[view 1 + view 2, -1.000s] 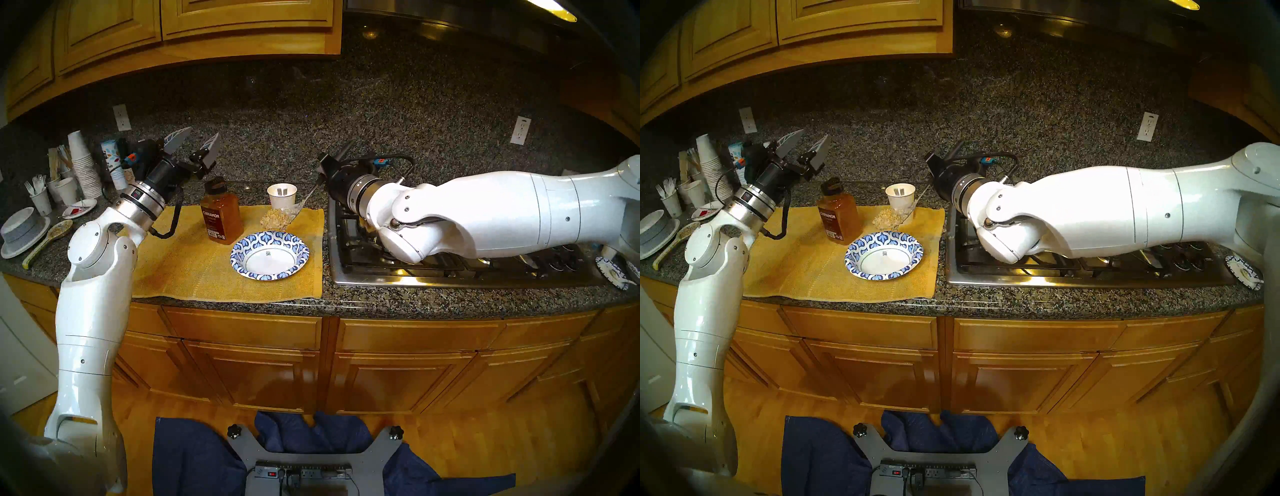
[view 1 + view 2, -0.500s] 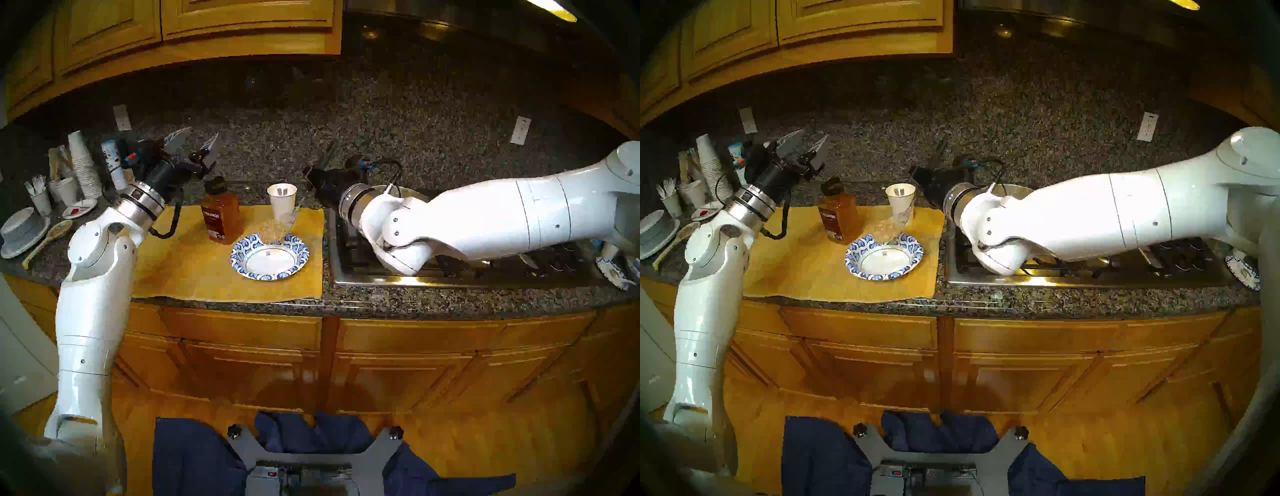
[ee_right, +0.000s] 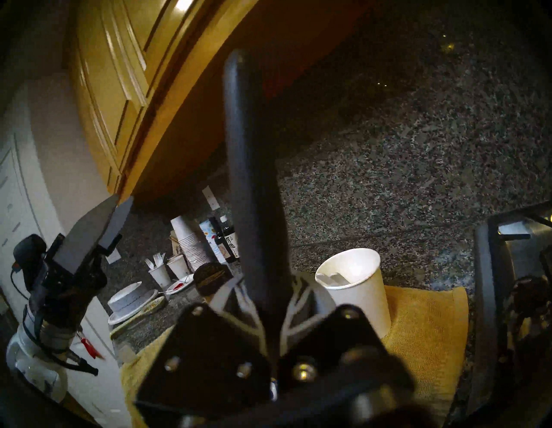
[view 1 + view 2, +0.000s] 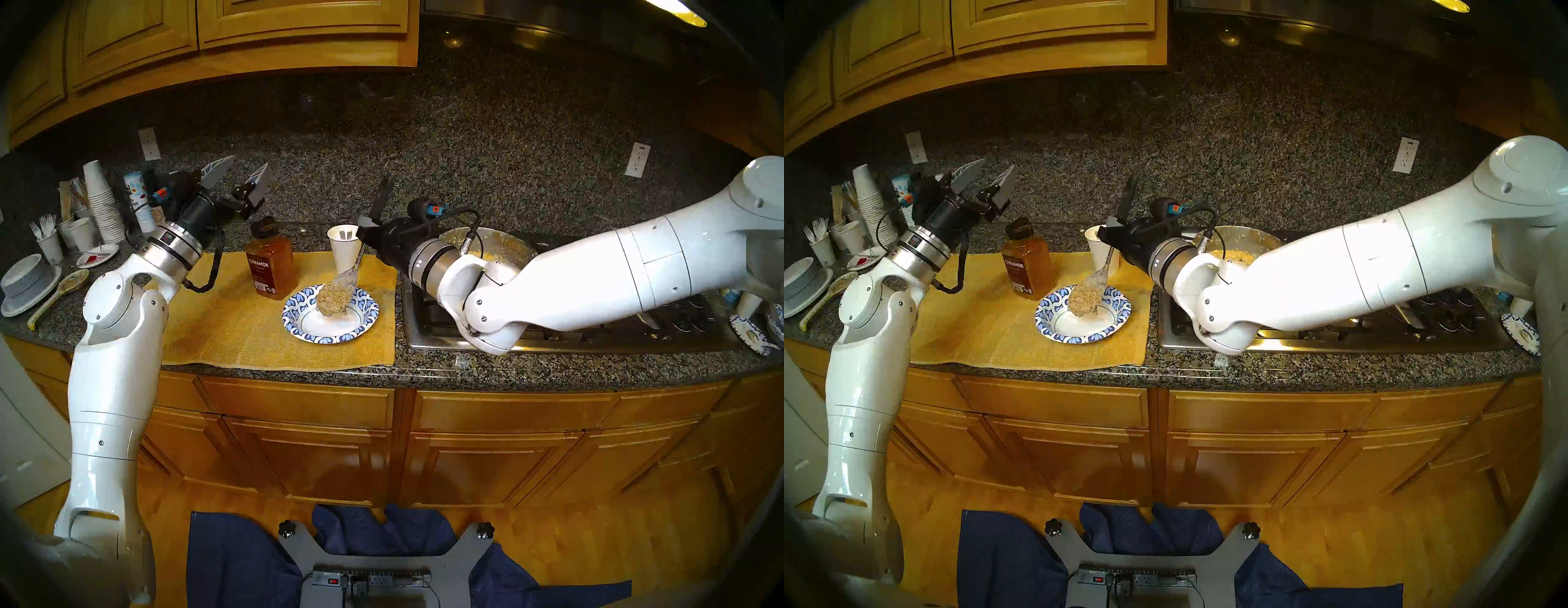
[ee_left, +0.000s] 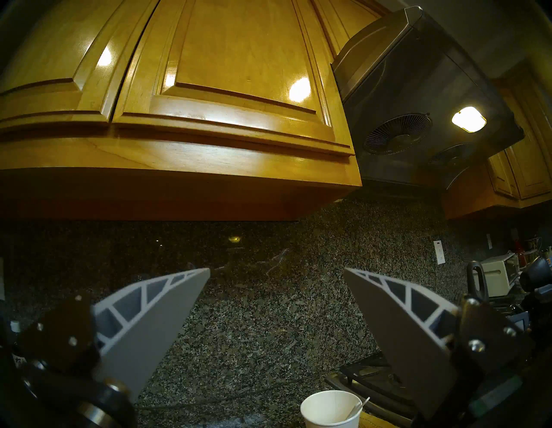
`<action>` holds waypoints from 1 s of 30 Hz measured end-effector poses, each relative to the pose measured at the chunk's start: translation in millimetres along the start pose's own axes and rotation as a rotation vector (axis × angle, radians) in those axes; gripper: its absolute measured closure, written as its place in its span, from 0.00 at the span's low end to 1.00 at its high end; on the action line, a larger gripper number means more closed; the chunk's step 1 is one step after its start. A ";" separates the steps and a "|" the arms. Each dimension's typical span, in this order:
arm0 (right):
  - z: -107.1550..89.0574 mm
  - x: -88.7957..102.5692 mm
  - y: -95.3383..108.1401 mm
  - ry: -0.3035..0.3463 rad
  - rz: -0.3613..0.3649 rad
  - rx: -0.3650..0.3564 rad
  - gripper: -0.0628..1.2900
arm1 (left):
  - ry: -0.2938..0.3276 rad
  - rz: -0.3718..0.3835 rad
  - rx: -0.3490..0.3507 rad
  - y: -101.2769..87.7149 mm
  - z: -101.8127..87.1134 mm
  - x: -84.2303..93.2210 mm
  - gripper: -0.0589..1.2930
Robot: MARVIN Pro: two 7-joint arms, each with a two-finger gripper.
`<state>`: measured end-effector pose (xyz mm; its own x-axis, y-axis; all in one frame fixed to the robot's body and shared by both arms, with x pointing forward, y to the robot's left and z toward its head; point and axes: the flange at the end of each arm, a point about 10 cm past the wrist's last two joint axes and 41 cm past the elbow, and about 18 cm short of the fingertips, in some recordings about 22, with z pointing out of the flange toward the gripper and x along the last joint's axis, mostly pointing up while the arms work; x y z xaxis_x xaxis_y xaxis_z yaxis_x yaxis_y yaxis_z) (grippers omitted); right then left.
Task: Scoop oatmeal into bowl, add cinnamon, and put a spoon inside bowl
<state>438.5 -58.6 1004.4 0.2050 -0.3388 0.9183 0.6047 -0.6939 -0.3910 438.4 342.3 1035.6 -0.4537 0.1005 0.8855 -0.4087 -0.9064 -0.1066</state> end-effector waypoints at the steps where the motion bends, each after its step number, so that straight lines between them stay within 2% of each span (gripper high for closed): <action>1: -0.7 -2.2 0.7 -0.001 -0.019 0.007 0.97 | 0.000 0.000 0.000 0.0 0.0 0.0 0.06; 7: -2.7 -16.0 8.5 -0.018 -0.125 0.020 0.97 | 0.000 0.000 0.000 0.0 0.0 0.0 0.06; 13: 3.8 -19.7 9.3 -0.017 -0.188 0.026 0.97 | 0.000 0.000 0.000 0.0 0.0 0.0 0.06; 17: 11.1 -20.5 6.5 -0.010 -0.254 0.059 0.97 | 0.000 0.000 0.000 0.0 0.0 0.0 0.06; 19: 11.7 -20.8 6.2 -0.010 -0.264 0.065 0.97 | 0.000 0.000 0.000 0.0 0.0 0.0 0.06; 30: 12.9 -24.9 3.0 -0.008 -0.442 0.199 0.97 | 0.000 0.000 0.000 0.0 0.0 0.0 0.06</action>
<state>445.2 -44.0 981.2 -0.0996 -0.0338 0.9944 0.7704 -0.6352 0.0556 438.4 342.3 1035.5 -0.4535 0.1004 0.8856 -0.4086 -0.9065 -0.1065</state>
